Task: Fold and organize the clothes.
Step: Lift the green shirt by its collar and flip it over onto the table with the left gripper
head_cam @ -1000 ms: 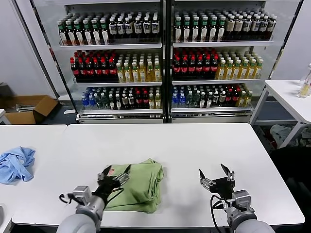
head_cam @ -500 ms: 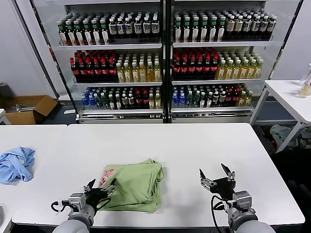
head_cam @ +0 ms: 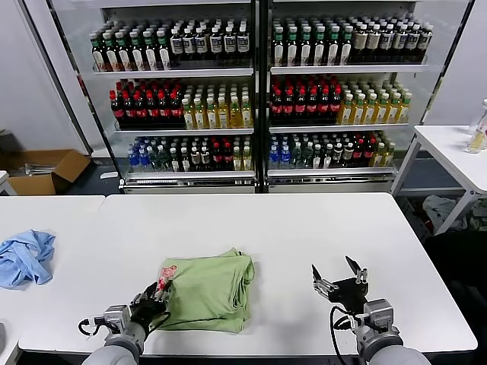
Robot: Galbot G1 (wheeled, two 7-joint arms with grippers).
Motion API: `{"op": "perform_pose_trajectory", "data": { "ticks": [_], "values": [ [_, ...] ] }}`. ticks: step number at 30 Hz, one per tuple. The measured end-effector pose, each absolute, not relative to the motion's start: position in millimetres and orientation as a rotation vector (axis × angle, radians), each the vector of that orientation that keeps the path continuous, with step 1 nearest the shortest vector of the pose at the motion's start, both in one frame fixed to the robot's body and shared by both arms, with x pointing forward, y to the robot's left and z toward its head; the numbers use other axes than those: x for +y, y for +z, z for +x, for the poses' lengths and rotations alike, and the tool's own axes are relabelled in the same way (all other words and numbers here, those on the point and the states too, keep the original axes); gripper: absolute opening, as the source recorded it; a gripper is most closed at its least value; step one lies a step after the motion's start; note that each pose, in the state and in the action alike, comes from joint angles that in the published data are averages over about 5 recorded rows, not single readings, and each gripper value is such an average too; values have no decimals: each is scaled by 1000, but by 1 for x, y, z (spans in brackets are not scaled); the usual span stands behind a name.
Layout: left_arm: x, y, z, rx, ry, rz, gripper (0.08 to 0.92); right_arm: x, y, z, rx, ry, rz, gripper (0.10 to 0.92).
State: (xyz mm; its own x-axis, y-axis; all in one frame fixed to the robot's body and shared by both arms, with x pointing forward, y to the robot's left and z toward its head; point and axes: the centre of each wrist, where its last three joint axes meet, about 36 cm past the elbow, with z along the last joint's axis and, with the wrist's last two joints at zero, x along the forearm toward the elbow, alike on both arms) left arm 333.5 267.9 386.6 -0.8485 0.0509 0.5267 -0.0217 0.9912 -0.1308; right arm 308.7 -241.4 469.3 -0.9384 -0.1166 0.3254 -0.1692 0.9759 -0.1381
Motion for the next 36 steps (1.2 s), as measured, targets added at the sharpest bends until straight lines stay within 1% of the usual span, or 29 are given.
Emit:
{"op": "perform_pose_trajectory", "data": {
  "ticks": [8, 11, 16, 21, 24, 32, 36],
  "values": [
    [272, 383, 338, -2579, 279, -60, 144, -242, 469, 309, -2803, 232, 202, 823],
    [275, 385, 338, -2585, 316, -76, 105, -242, 469, 310, -2805, 231, 200, 823],
    [283, 400, 337, -2614, 386, -96, 101, -242, 469, 313, -2810, 232, 197, 823],
    [307, 430, 335, -2654, 493, -88, 101, -242, 468, 315, -2810, 234, 193, 823],
    [332, 451, 333, -2670, 571, -49, 101, -243, 467, 316, -2809, 234, 191, 823],
    [411, 503, 323, -2703, 731, 101, 101, -244, 467, 321, -2816, 232, 192, 823],
    [431, 528, 321, -2727, 767, 127, 101, -244, 467, 322, -2818, 233, 189, 823]
  ]
}}
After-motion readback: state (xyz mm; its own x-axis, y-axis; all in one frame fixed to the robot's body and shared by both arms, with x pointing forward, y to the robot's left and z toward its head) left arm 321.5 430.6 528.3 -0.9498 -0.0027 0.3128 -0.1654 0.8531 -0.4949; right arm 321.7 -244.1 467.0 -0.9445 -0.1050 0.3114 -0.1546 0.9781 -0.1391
